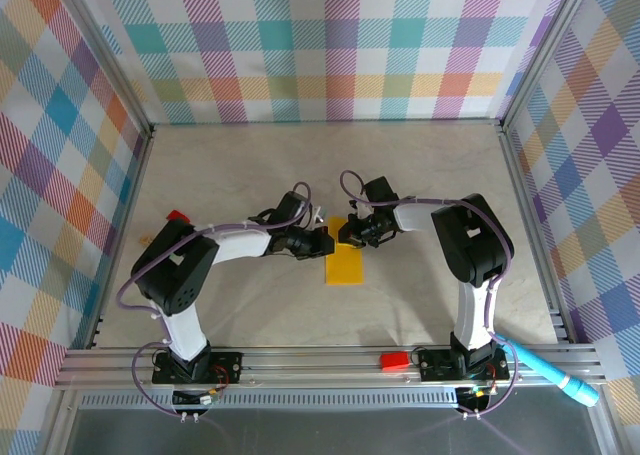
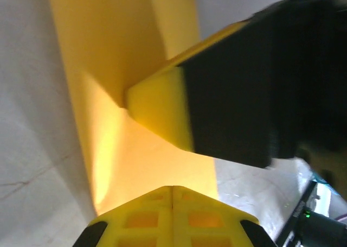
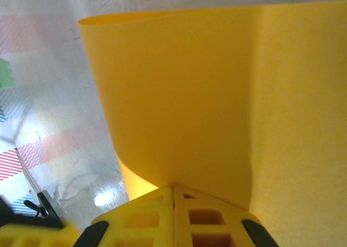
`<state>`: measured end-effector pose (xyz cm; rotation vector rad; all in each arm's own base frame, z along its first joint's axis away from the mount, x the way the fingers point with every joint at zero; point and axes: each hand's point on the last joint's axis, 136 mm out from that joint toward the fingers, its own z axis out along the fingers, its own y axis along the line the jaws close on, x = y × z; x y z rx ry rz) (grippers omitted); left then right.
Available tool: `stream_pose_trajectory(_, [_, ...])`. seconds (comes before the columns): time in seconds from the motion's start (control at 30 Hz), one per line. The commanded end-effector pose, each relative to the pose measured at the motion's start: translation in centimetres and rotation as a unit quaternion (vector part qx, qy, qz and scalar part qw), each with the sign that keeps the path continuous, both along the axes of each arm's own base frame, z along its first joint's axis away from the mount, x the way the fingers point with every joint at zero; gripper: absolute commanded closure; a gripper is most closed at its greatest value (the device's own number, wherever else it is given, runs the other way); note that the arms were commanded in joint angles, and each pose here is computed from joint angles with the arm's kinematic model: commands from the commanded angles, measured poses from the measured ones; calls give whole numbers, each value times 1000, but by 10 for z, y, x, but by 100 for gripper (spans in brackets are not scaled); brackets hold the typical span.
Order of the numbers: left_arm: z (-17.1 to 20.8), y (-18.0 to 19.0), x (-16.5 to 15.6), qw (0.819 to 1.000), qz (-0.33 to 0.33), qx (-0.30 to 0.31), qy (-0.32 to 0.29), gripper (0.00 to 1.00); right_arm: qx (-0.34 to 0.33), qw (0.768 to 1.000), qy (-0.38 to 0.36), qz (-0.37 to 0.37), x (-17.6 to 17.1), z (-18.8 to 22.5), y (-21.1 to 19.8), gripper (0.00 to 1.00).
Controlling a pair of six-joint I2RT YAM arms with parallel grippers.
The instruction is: Fold a paper plane with a square sheet of paper (fold left side to right side)
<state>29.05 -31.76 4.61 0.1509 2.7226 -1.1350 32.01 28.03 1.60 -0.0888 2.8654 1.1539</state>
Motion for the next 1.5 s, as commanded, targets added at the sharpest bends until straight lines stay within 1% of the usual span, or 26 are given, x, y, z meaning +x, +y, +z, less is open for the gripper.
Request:
stream_pose_trajectory(0.0, [-6, -5, 9, 1000, 0, 7, -4, 100, -58, 998, 25, -7, -13, -34, -18, 100])
stream_pose_trajectory(0.13, [-19, -4, 10, 1000, 6, 25, 7, 100, -54, 998, 24, -5, -13, -32, -17, 100])
stream_pose_trajectory(0.3, [-33, 3, 2, 998, 11, 56, 25, 100, -42, 999, 14, -3, -7, -19, -11, 100])
stream_pose_trajectory(0.37, [-38, 7, -1, 997, 18, 69, 36, 100, -32, 999, 6, -2, -2, -8, -7, 100])
stream_pose_trajectory(0.53, [-46, 12, -8, 994, 38, 78, 59, 100, -20, 999, -29, -9, 7, 26, -5, 100])
stream_pose_trajectory(0.63, [-47, 14, -10, 994, 48, 80, 63, 100, -18, 999, -40, -8, 2, 41, -8, 100])
stream_pose_trajectory(0.73, [-45, 13, -11, 994, 53, 76, 65, 100, -11, 999, -35, -11, -11, 47, -13, 100])
stream_pose_trajectory(0.83, [-43, 12, -11, 994, 54, 73, 65, 100, 5, 1000, -20, -19, -28, 44, -16, 100])
stream_pose_trajectory(0.97, [-41, 9, -11, 994, 54, 66, 66, 100, 50, 999, 8, -12, -47, 39, -4, 100])
stream_pose_trajectory(1.07, [-38, 8, -11, 995, 52, 62, 65, 100, 56, 998, 21, -5, -57, 30, 3, 100])
stream_pose_trajectory(1.23, [-31, 4, -7, 995, 52, 50, 62, 100, 36, 998, 43, 0, -67, 8, 3, 100])
stream_pose_trajectory(1.47, [0, -8, 10, 998, 50, 12, 41, 100, -36, 997, 68, 3, -85, -24, -20, 100])
